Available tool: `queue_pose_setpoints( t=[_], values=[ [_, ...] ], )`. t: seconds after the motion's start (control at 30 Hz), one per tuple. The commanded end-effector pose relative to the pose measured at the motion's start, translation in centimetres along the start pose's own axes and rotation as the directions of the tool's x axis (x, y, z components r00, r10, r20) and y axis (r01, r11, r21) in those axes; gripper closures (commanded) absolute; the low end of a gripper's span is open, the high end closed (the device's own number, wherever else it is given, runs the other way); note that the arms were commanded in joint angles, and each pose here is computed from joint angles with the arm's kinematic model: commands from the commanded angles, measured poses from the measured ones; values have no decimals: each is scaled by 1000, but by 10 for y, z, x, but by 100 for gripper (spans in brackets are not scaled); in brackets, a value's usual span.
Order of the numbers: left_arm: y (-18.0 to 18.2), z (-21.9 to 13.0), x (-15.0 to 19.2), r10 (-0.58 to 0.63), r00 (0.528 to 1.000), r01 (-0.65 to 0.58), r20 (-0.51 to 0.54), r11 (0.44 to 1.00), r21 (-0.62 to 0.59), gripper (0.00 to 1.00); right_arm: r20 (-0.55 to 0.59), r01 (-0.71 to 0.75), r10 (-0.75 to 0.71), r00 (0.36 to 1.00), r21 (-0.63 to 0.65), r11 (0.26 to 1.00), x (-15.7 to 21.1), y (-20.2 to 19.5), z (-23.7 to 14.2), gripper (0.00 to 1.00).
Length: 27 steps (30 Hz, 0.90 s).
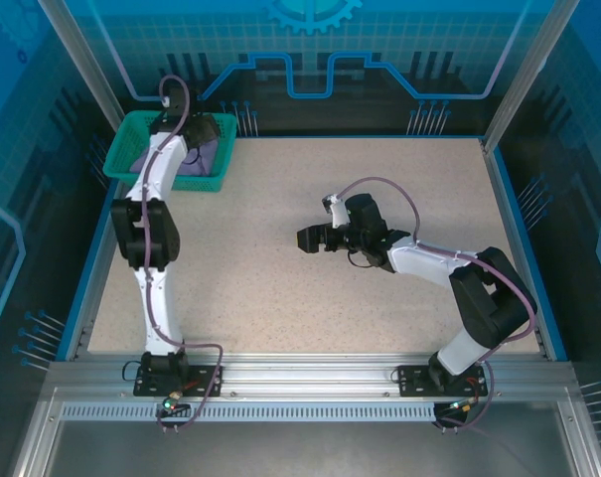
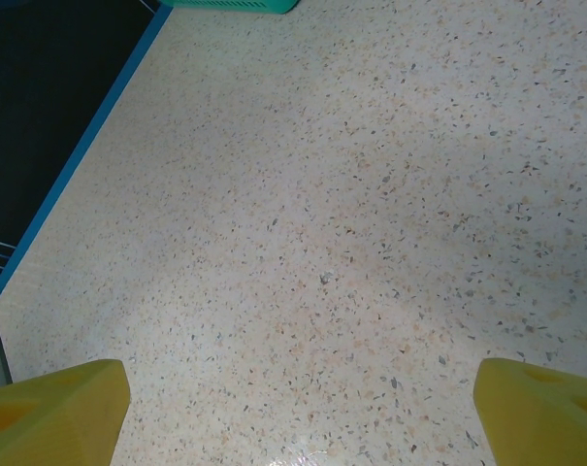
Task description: Fold and stack the t-shirts
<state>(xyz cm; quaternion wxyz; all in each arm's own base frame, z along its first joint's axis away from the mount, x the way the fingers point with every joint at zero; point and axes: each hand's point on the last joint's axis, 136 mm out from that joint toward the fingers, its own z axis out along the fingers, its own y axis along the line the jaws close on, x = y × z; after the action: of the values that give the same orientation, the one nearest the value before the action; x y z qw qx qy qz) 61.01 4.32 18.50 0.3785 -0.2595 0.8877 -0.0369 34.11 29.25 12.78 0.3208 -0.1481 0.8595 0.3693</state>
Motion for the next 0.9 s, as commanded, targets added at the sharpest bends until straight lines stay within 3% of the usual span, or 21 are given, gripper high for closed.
queue_pose_setpoints(
  t=[0.0,0.2,0.5,0.7,0.87],
  values=[
    [19,18,11,-33,995,30,-96,999,-40,24,18,4,-4,1000,-8,1000,-7,4,-1,7],
    [48,63,39,-33,987,11,-157,990,-140,11,12,4,-4,1000,-9,1000,-8,4,0,7],
    [68,89,75,-31,965,-25,-262,978,-206,14,5,3,-3,1000,-11,1000,-8,4,3,7],
    [80,95,80,-79,960,17,-267,973,-229,32,6,1,-1,1000,-9,1000,-8,3,2,7],
    [84,98,79,-114,959,53,-259,972,-230,66,6,0,0,1000,-5,1000,-8,3,2,7]
  ],
)
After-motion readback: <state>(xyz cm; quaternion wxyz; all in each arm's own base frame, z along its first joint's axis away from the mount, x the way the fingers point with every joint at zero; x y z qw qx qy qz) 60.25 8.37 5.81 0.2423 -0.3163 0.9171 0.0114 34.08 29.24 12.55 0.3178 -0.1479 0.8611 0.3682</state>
